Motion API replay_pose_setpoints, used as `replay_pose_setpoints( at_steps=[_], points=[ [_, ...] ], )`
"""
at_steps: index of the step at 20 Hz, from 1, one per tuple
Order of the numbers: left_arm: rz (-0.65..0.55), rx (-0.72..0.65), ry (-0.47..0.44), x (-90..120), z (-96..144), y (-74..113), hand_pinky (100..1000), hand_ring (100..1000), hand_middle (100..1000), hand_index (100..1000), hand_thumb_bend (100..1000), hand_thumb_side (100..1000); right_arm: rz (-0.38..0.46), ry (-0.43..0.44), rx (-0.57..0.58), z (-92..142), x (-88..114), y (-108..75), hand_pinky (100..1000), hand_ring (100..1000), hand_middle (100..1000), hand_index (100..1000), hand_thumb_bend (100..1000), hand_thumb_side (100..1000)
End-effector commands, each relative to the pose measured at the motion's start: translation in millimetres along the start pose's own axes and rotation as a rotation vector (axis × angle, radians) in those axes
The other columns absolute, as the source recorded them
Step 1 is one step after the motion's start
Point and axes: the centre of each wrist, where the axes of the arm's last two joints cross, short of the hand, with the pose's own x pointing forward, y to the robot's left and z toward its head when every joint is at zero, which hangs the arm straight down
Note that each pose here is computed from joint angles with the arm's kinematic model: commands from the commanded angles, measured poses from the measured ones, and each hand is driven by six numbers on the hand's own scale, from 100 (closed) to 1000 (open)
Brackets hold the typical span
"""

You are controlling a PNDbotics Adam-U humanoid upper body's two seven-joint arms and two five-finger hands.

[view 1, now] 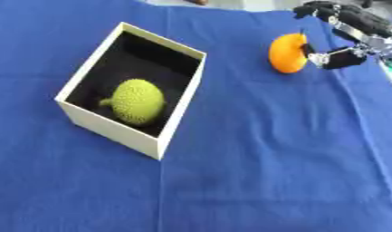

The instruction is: Pick up objects on the table and place them in the box.

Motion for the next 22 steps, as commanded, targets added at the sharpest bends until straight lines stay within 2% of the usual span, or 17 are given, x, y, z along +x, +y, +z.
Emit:
replay_pose_setpoints(
  at_steps=[1,8,16,22],
  points=[
    [-0.026,-0.030,-0.022,7.3,-6.0,3.6,757,752,647,801,100,568,0.057,0.027,-0.001,6.4,-8.8,-17.4,1000,1000,851,1000,100,135],
    [-0.034,-0.041,-0.008,7.5,-4.1,5.4,755,751,645,801,100,568,0.097,0.032,0.066,10.6,-12.5,-14.0,1000,1000,871,1000,100,198],
    [-0.031,-0.041,-0.006,7.6,-4.3,5.3,751,749,642,799,100,568,0.162,0.038,0.193,10.2,-12.5,-7.5,1000,1000,881,997,100,334],
    [-0.026,-0.029,-0.011,7.7,-5.0,5.3,748,746,639,795,100,568,0.218,0.033,0.250,9.3,-11.0,0.4,1000,1000,846,962,100,387]
  ],
)
